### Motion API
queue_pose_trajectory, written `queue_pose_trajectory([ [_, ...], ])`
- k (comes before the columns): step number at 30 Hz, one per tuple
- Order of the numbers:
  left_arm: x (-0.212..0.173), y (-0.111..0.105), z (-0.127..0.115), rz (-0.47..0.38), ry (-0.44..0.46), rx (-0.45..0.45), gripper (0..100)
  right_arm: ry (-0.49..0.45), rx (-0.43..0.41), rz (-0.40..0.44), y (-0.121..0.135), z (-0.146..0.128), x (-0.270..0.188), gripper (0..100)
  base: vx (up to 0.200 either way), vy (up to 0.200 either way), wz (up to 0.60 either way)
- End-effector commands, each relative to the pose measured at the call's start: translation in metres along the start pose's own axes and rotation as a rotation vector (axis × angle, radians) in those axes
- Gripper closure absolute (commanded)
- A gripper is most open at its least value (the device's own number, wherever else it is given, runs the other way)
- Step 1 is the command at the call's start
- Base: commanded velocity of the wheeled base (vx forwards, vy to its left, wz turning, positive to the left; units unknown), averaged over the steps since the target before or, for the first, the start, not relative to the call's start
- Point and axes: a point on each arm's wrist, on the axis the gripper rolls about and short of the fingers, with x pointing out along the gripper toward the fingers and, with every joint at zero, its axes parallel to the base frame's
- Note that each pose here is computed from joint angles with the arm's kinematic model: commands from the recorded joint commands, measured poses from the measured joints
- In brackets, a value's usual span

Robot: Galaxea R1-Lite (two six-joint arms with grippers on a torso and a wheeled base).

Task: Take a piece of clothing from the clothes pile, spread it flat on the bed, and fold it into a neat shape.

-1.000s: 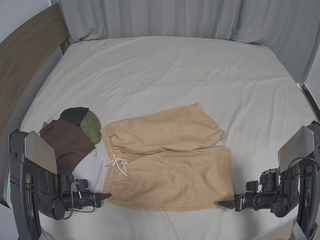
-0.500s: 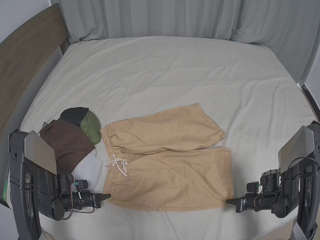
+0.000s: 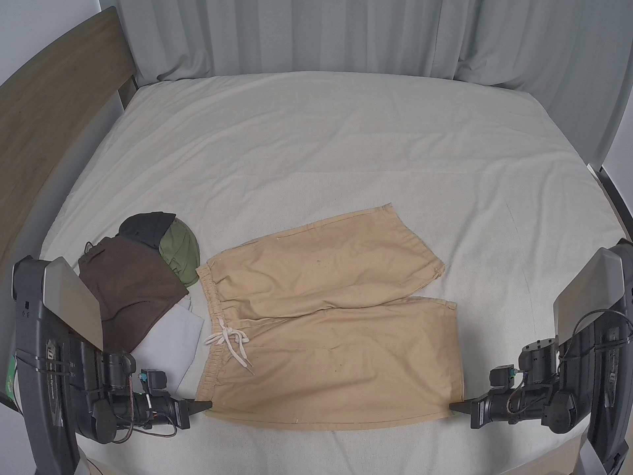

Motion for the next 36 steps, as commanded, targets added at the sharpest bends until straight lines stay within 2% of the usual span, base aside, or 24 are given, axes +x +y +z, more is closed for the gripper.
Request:
queue_pose_trajectory([
  [1, -0.005, -0.002, -0.007, 0.004, 0.028, 0.004, 100, 0.018, 0.009, -0.003, 0.000, -0.004, -0.003, 100, 0.000, 0.000, 0.00],
  [9, -0.002, -0.003, -0.001, -0.022, 0.007, 0.039, 100, 0.004, 0.001, 0.009, 0.002, -0.001, -0.004, 100, 0.000, 0.000, 0.00],
  [16, -0.005, -0.011, 0.009, -0.054, -0.029, 0.053, 100, -0.073, -0.035, 0.071, 0.008, 0.014, -0.011, 100, 0.000, 0.000, 0.00],
  [19, -0.010, -0.018, 0.027, -0.071, -0.099, 0.032, 100, -0.136, -0.054, 0.081, 0.010, 0.027, -0.014, 100, 0.000, 0.000, 0.00],
  [25, -0.018, -0.033, 0.048, -0.108, -0.176, -0.011, 100, -0.195, -0.040, 0.097, 0.014, 0.040, -0.015, 100, 0.000, 0.000, 0.00],
  [36, -0.017, -0.035, 0.057, -0.121, -0.208, -0.002, 100, -0.310, -0.003, 0.139, 0.023, 0.065, -0.023, 100, 0.000, 0.000, 0.00],
])
